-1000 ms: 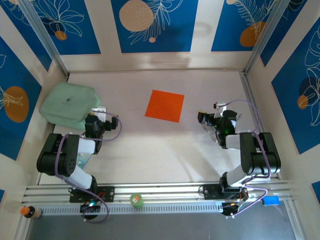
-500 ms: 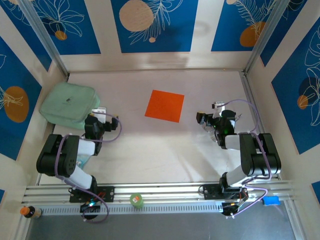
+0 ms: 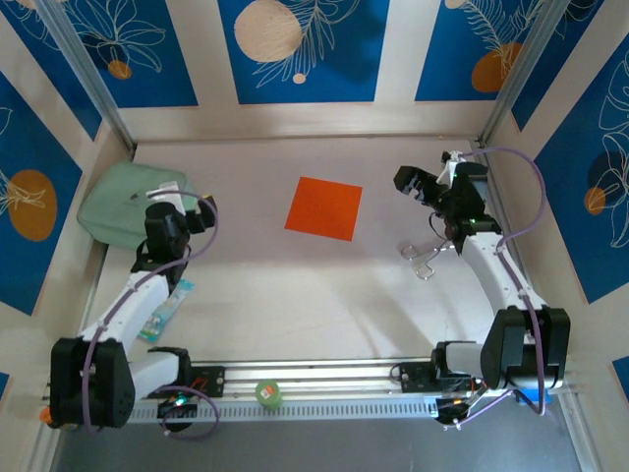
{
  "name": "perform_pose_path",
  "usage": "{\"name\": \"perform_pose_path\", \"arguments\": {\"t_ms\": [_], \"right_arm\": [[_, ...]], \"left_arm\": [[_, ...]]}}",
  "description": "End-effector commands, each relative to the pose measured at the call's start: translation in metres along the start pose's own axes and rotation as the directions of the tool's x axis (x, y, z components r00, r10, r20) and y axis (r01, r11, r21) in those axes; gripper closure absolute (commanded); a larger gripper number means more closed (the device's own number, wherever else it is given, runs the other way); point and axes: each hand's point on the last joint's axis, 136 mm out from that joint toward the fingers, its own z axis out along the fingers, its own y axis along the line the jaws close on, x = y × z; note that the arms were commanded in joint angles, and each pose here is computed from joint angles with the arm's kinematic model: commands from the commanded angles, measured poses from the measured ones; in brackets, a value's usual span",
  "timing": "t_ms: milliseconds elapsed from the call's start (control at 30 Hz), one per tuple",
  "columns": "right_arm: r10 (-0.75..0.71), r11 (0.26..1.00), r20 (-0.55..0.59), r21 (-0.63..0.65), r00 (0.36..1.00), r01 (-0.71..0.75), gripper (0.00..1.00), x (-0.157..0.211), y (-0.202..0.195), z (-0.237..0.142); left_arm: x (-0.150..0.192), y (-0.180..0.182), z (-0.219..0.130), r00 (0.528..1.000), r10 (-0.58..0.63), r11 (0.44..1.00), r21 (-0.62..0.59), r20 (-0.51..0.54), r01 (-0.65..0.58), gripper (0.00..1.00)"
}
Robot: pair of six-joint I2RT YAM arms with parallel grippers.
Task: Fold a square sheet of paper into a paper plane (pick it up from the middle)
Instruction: Move the square sheet of paper to the center of the table.
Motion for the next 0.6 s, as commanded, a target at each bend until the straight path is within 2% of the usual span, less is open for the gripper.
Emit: {"name": "perform_pose_path", "arguments": {"t_ms": [0,100,167,300,567], "right_arm": [[0.232,0.951,-0.294,-0.132,0.927,-0.28,0.01,0.057,0.024,0.014],[0.244,0.954,-0.371,-0.072,0.896,-0.29,0.04,0.08,0.032,0.039],[0.231,0.96,-0.419,-0.051,0.878,-0.277,0.05,0.093,0.04,0.054],[0.216,0.968,-0.49,-0.005,0.845,-0.251,0.06,0.116,0.051,0.081],[0.249,0.958,-0.588,0.033,0.77,-0.285,0.13,0.143,0.061,0.123]], "left_arm": [[0.039,0.007,-0.017,0.95,-0.221,0.975,-0.073,-0.22,0.21,0.0],[0.047,-0.031,-0.02,0.93,-0.22,0.953,0.138,-0.293,0.269,0.0],[0.054,-0.046,-0.022,0.901,-0.265,0.917,0.2,-0.343,0.345,0.0],[0.075,-0.069,-0.028,0.847,-0.291,0.868,0.25,-0.444,0.429,0.0],[0.103,-0.099,-0.051,0.847,-0.175,0.891,0.286,-0.501,0.353,0.0]]}}
